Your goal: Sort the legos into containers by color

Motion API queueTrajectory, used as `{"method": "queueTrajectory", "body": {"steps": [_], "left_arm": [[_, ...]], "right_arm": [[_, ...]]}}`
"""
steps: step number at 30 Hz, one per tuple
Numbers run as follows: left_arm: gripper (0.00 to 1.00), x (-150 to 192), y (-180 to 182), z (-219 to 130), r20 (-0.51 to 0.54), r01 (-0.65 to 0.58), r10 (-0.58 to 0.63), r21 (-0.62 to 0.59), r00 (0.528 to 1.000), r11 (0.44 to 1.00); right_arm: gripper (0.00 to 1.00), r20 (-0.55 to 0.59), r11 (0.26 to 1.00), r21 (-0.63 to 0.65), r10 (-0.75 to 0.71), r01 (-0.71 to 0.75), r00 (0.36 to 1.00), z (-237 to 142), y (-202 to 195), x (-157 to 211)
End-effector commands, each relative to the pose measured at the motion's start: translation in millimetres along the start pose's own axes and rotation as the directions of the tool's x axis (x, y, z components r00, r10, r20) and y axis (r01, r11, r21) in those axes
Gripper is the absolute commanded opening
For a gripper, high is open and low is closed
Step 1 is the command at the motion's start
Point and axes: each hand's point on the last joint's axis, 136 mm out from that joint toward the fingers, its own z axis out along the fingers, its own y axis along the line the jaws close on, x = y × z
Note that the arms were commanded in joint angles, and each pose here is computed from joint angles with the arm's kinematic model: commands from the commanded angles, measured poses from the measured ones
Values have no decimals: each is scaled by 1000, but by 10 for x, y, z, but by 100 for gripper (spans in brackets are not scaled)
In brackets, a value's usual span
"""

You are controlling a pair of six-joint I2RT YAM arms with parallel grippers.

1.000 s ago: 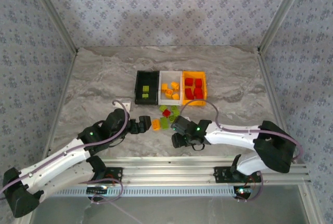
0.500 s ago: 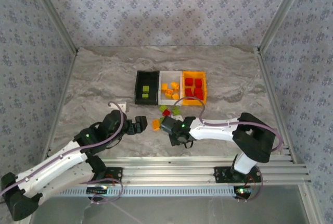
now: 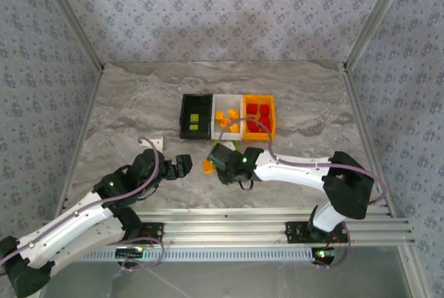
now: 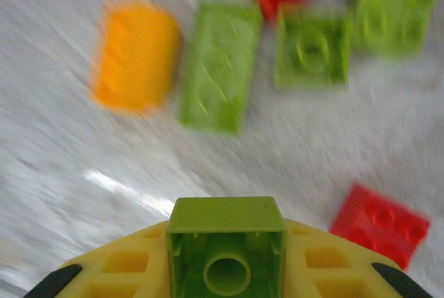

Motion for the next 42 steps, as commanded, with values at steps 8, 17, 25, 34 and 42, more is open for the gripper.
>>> {"method": "queueTrajectory", "body": {"steps": [8,17,25,34,42], "left_arm": [[100,174,310,-33,7,33,-32,-67,999,997],[99,247,355,-49,-4,43,-43,-60,999,997],[100,276,368,-51,-9,50,-51,-55,999,997],[100,222,240,-30,-9,39,-39,-9,999,999],[100,276,-167,286,-111,-4,13,85,994,996]], "right_arm": [[27,168,995,-102,11,6,986,60,349,-1459],[30,173,993,-79,103,-91,980,659,214,-2130],[57,221,980,-126,176,-151,959,703,158,-2444],[61,334,977,-174,178,-125,926,-14,170,-2465],[61,337,974,-160,204,-158,919,-385,-122,-1782]]}}
